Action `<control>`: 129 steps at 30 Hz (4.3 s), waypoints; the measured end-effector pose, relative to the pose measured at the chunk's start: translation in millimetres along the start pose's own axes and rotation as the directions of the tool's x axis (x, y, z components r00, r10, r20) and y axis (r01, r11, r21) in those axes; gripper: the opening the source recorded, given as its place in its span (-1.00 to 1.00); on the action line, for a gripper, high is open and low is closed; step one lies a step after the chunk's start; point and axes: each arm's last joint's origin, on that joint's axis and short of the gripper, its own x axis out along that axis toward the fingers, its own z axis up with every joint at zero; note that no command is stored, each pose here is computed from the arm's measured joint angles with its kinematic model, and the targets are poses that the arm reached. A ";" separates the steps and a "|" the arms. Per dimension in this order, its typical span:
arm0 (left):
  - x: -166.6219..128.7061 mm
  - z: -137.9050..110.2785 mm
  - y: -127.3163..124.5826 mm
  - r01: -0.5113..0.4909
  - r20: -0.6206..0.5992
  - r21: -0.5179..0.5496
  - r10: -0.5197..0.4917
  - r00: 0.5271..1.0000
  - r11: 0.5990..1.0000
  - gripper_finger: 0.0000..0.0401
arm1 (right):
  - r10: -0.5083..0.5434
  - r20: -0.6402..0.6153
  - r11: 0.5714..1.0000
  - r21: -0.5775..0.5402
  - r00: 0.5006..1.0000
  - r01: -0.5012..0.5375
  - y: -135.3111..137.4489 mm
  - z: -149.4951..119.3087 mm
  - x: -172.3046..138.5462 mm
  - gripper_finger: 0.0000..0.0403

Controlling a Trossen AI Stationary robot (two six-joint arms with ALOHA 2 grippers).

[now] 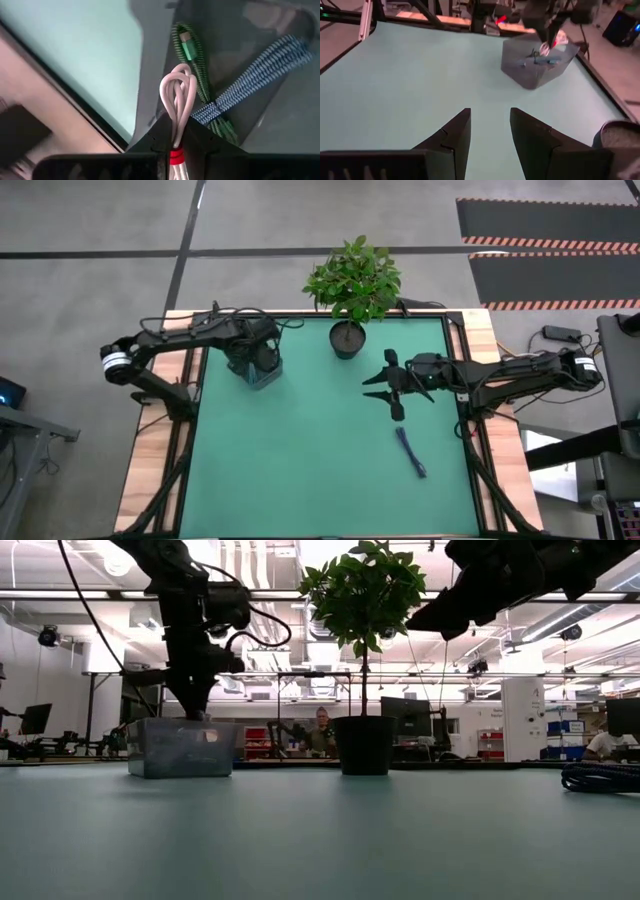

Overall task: Pick and place USB-C Cables
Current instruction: Put the white charger cable into the gray bin, then put the purple charger cable into the gray bin

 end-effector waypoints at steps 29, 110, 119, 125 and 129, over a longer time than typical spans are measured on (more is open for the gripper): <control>32.2 -2.1 -11.2 -0.075 0.004 0.279 0.077 0.997 0.957 -0.94 | -0.063 0.077 0.994 -0.079 0.995 0.069 -1.6 12.4 -19.8 -0.45; 12.4 18.9 -14.8 -0.265 -0.412 0.273 0.361 0.836 0.925 -0.26 | -0.057 0.069 0.997 -0.050 0.996 0.061 -1.4 11.6 -19.7 -0.32; -30.5 26.3 -19.1 -0.544 -0.325 0.028 0.522 0.789 0.839 -0.26 | -0.058 0.070 0.998 -0.031 0.996 0.060 -1.4 11.6 -19.7 -0.32; -72.5 28.0 -25.4 -0.690 -0.192 -0.298 0.667 0.720 0.659 -0.26 | -0.056 0.063 0.998 0.015 0.996 0.055 -1.2 11.0 -19.7 -0.32; -98.0 32.4 -32.7 -0.667 -0.078 -0.517 0.747 0.660 0.536 -0.26 | -0.048 0.059 0.997 0.062 0.997 0.044 -0.6 10.6 -19.6 -0.32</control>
